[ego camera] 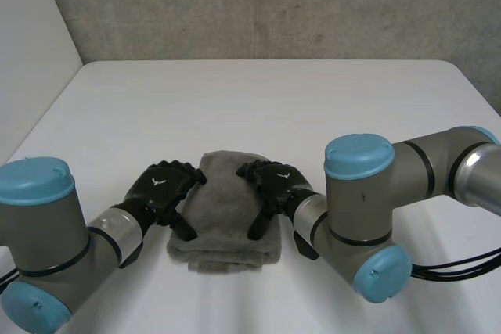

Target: Fold the towel.

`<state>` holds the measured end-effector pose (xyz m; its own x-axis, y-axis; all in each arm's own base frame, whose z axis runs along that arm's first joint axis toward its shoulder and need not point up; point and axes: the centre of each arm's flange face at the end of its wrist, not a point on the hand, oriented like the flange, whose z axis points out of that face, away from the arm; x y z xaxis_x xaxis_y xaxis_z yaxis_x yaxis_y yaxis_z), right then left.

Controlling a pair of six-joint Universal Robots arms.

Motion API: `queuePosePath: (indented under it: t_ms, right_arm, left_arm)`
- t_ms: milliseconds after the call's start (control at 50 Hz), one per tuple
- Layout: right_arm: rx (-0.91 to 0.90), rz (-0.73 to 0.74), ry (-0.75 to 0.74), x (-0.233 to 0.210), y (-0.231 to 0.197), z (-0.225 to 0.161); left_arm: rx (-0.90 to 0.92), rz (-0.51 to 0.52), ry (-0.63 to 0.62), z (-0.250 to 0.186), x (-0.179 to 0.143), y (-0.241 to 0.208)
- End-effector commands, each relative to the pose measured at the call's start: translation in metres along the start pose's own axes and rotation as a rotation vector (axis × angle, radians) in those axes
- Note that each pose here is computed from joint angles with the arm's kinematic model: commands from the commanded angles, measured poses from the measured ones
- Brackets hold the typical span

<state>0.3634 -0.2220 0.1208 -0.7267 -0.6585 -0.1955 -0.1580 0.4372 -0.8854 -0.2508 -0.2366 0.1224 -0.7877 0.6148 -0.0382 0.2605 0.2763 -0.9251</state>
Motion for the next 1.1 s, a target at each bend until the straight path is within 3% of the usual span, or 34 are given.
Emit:
queuePosePath:
  t_ms: [20, 220, 320, 440, 640, 720, 820, 1100]
  right_arm:
    - [-0.009, -0.058, -0.016, -0.002, 0.006, 0.009]
    - [-0.029, -0.146, -0.005, -0.001, 0.011, 0.009]
    - [0.031, -0.173, -0.007, -0.005, -0.013, -0.004]
    - [0.128, -0.181, -0.001, -0.010, -0.049, -0.031]
    - [0.348, -0.172, 0.158, 0.016, -0.125, -0.088]
    - [0.410, -0.182, 0.233, 0.029, -0.144, -0.104]
    - [0.512, -0.186, 0.398, 0.057, -0.174, -0.135]
    - [0.486, -0.163, 0.496, 0.082, -0.174, -0.137]
  left_arm:
    - [-0.010, -0.002, -0.001, -0.002, 0.001, 0.003]
    - [-0.029, 0.000, 0.010, -0.006, 0.007, 0.009]
    - [0.000, 0.008, -0.019, -0.007, 0.003, 0.000]
    - [0.108, 0.034, -0.084, -0.014, -0.008, -0.035]
    - [0.424, 0.088, -0.166, -0.043, -0.015, -0.132]
    - [0.544, 0.034, -0.202, -0.061, -0.018, -0.173]
    - [0.541, -0.065, -0.216, -0.069, -0.023, -0.190]
    - [0.471, -0.106, -0.216, -0.057, -0.026, -0.187]
